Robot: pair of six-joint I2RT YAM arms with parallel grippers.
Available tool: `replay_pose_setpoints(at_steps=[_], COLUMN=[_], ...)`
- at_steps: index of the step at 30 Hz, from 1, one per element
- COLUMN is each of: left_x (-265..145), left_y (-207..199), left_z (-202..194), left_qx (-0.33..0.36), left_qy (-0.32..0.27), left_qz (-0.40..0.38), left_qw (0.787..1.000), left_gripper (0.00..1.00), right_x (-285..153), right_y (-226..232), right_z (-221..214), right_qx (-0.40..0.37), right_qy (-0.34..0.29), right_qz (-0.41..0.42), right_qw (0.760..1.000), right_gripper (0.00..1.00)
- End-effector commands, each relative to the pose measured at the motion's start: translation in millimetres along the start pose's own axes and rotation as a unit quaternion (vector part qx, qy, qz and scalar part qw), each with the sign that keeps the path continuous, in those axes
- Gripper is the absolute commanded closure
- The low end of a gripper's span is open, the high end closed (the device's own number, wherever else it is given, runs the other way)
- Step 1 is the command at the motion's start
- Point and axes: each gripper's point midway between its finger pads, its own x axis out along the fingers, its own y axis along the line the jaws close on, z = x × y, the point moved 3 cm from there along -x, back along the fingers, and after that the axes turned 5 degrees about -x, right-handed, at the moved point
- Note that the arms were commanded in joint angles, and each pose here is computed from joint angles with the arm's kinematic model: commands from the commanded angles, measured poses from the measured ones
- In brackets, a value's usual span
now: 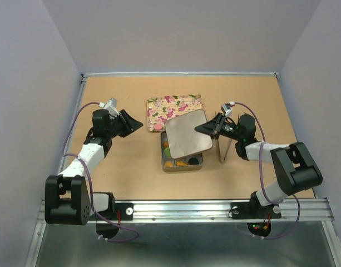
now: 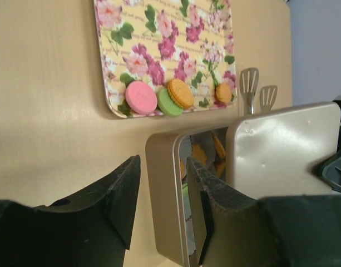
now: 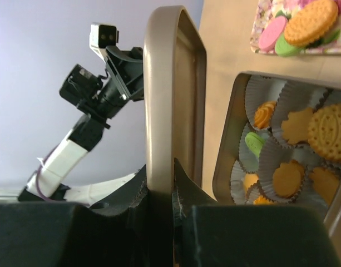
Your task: Pack the cookies
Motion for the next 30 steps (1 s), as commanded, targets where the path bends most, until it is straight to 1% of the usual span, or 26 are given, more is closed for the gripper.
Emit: replay_pose_setpoints(at_steps=[1, 2, 3, 7, 13, 16, 22, 30], left_x=[8.9, 12.1, 16.3, 25.0, 34.5, 40.0, 46.9, 49.9], left_y=[-8.7, -8.7, -6.3, -3.7, -1.2, 0.2, 3.0, 6.7], left_z=[-3.6, -11.4, -14.3, -27.4, -44.0, -55.6, -73.0, -81.1], left_qx=[0.025, 0.025, 0.018, 0.011, 0.017, 0.018, 0.017, 0.017], left_qy=[-0.01, 0.0, 0.003, 0.02, 0.04, 0.053, 0.07, 0.078], left_qz=[-0.018, -0.019, -0.015, -0.013, -0.008, -0.005, 0.001, 0.007], left_qw=[0.999, 1.0, 1.0, 1.0, 0.999, 0.998, 0.997, 0.997], left_gripper=[0.51, 0.52, 0.52, 0.54, 0.56, 0.59, 0.69, 0.71], right_x=[-2.1, -4.0, -5.8, -10.6, -14.5, -14.2, -3.0, 0.4], right_y=[15.8, 20.0, 13.6, 9.6, -2.5, -12.8, -33.5, -39.7], right_z=[1.5, -0.2, -4.3, -11.4, -21.7, -23.4, -22.7, -26.5], right_qx=[0.004, 0.011, 0.029, 0.032, 0.04, 0.033, 0.035, 0.035], right_qy=[-0.041, -0.045, -0.048, -0.057, -0.056, -0.061, -0.054, -0.049], right_qz=[0.066, 0.08, 0.075, 0.072, 0.055, 0.041, 0.027, 0.03], right_qw=[0.997, 0.996, 0.996, 0.995, 0.996, 0.997, 0.998, 0.998], right_gripper=[1.0, 0.99, 1.0, 0.99, 1.0, 1.0, 1.0, 0.99])
